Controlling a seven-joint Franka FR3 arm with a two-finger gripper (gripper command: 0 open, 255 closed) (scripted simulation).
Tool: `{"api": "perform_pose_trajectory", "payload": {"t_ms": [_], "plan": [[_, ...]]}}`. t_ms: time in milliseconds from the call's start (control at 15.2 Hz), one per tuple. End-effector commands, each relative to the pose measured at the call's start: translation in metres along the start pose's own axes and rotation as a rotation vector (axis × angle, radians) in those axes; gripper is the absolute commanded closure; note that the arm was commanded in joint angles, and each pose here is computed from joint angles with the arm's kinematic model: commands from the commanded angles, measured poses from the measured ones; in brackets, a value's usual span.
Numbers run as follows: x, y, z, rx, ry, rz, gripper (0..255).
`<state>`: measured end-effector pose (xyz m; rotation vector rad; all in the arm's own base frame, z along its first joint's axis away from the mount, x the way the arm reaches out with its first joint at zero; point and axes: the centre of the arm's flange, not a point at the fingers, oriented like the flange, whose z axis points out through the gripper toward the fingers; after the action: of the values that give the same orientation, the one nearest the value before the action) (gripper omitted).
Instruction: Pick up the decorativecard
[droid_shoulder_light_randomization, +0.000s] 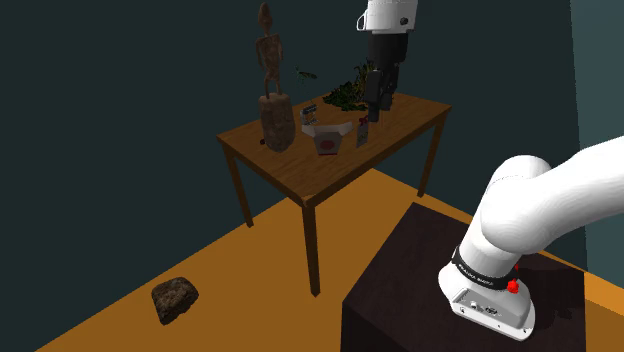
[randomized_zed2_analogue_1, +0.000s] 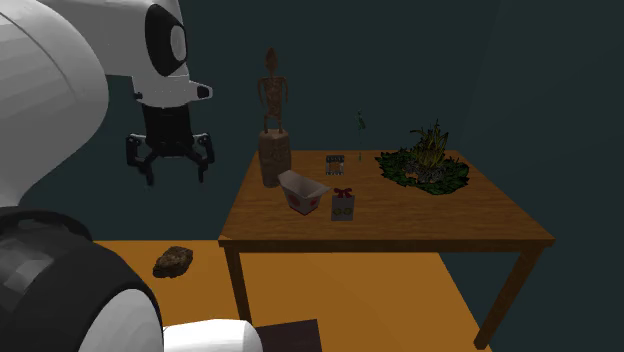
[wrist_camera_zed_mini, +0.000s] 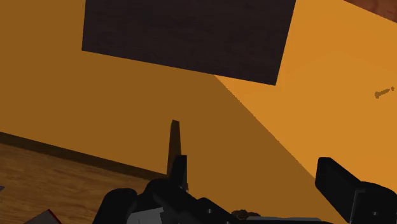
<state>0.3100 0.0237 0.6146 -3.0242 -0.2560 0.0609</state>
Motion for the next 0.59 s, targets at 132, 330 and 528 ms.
{"api": "perform_pose_trajectory", "payload": {"t_ms": [132,330,528], "plan": [[0.004,0.023,0.011,0.0,0.021,0.005,0],[0.01,0.057,0.027,-0.001,0.052,0.013,0],[0.016,0.092,0.043,-0.001,0.084,0.021,0]]}}
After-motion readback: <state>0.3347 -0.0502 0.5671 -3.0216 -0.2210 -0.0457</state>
